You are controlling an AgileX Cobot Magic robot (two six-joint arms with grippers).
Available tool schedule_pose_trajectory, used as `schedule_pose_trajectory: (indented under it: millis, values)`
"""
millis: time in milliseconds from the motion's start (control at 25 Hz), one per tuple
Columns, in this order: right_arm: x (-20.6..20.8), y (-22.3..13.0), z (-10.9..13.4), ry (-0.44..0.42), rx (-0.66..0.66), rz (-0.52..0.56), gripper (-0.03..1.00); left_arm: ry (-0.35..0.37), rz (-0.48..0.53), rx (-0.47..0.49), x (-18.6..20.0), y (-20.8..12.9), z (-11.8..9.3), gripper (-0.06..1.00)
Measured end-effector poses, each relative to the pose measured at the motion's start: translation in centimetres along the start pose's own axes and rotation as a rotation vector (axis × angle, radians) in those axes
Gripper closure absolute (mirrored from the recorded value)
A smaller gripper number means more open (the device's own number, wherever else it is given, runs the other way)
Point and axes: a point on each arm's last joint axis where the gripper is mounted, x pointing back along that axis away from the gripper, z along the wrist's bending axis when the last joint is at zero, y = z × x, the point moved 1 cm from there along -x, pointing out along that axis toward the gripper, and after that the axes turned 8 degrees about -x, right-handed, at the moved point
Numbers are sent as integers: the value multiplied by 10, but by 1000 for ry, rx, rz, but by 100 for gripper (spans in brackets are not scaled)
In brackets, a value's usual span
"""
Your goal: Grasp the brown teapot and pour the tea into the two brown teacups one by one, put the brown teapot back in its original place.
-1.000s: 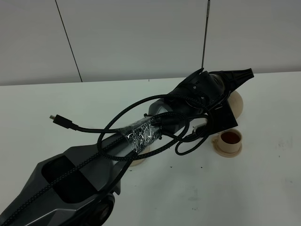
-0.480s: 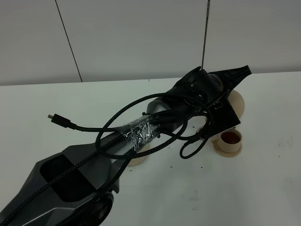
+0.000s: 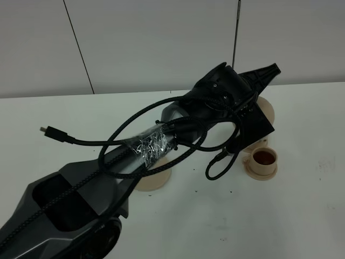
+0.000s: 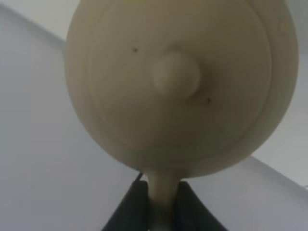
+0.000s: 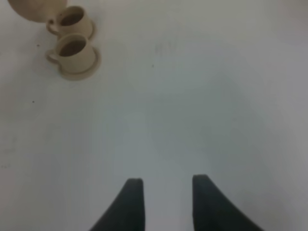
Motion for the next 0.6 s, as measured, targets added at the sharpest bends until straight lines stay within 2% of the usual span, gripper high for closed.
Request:
schedule_pose_trajectory:
  millis: [120,400,600]
  values:
    - [0,0,0,0,0,0,73,-16,6,68,7,-7,-2,78]
    - [0,0,0,0,0,0,73,-143,-14,269,9,-5,-14,78]
    - [0,0,0,0,0,0,73,-203,-6,439,10,-3,-19,78]
